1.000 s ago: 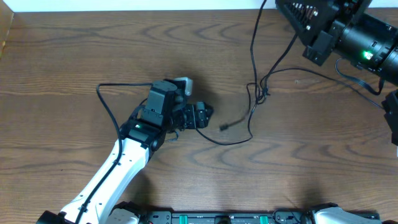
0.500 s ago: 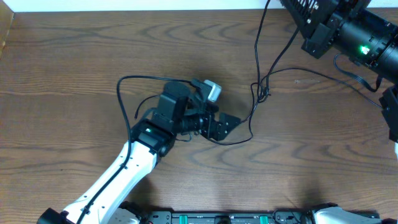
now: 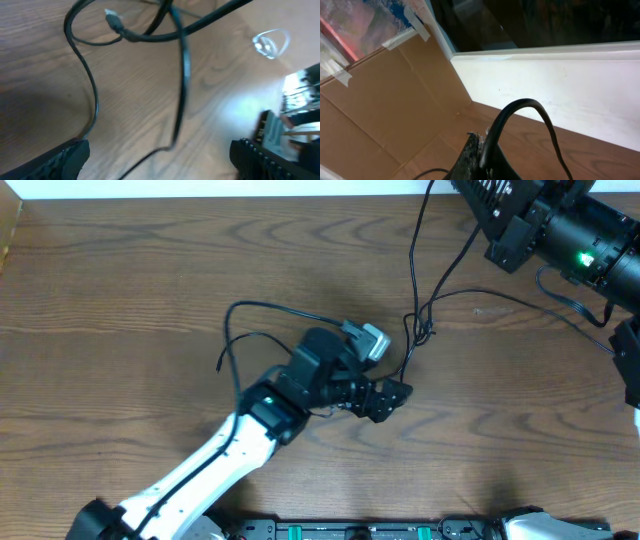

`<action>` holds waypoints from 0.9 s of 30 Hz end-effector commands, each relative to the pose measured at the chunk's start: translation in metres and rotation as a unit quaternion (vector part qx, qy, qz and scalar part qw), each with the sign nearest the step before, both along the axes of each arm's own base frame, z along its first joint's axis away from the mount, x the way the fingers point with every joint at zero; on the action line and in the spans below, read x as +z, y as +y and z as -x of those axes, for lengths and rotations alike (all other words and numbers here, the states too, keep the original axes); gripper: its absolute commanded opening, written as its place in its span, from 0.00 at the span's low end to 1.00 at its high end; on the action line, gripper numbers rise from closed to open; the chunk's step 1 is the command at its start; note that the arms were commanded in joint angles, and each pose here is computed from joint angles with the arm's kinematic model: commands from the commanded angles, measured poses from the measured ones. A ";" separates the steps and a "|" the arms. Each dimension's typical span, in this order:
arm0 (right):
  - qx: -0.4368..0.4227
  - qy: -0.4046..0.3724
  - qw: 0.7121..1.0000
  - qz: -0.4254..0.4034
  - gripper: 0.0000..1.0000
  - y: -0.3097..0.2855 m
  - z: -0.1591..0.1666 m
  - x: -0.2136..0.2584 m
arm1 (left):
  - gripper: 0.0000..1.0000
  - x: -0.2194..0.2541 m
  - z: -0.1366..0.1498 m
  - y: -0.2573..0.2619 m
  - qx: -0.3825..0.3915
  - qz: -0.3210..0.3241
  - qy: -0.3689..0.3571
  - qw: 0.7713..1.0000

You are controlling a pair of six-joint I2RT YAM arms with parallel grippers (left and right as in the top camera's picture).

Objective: Untangle cables

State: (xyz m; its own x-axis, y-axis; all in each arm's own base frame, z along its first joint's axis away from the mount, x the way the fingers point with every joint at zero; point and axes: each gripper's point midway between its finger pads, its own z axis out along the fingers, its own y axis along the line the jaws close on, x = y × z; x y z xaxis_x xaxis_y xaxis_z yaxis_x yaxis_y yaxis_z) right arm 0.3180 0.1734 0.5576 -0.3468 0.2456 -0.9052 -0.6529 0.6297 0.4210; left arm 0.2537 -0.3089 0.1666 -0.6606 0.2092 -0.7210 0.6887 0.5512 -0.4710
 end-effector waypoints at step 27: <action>-0.103 0.030 0.994 -0.004 0.01 -0.070 -0.027 -0.010 | 0.08 -0.114 -0.090 0.141 0.299 -0.245 0.036 0.922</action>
State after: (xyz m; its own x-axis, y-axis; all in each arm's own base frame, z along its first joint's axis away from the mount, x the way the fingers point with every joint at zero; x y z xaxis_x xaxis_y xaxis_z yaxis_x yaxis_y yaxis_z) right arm 0.3421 0.1149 0.5462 -0.3530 0.3083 -0.8834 -0.5080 0.7297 0.4577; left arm 0.3321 -0.2040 0.0562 -0.7957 0.1343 -0.5907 0.2839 0.9441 -0.1677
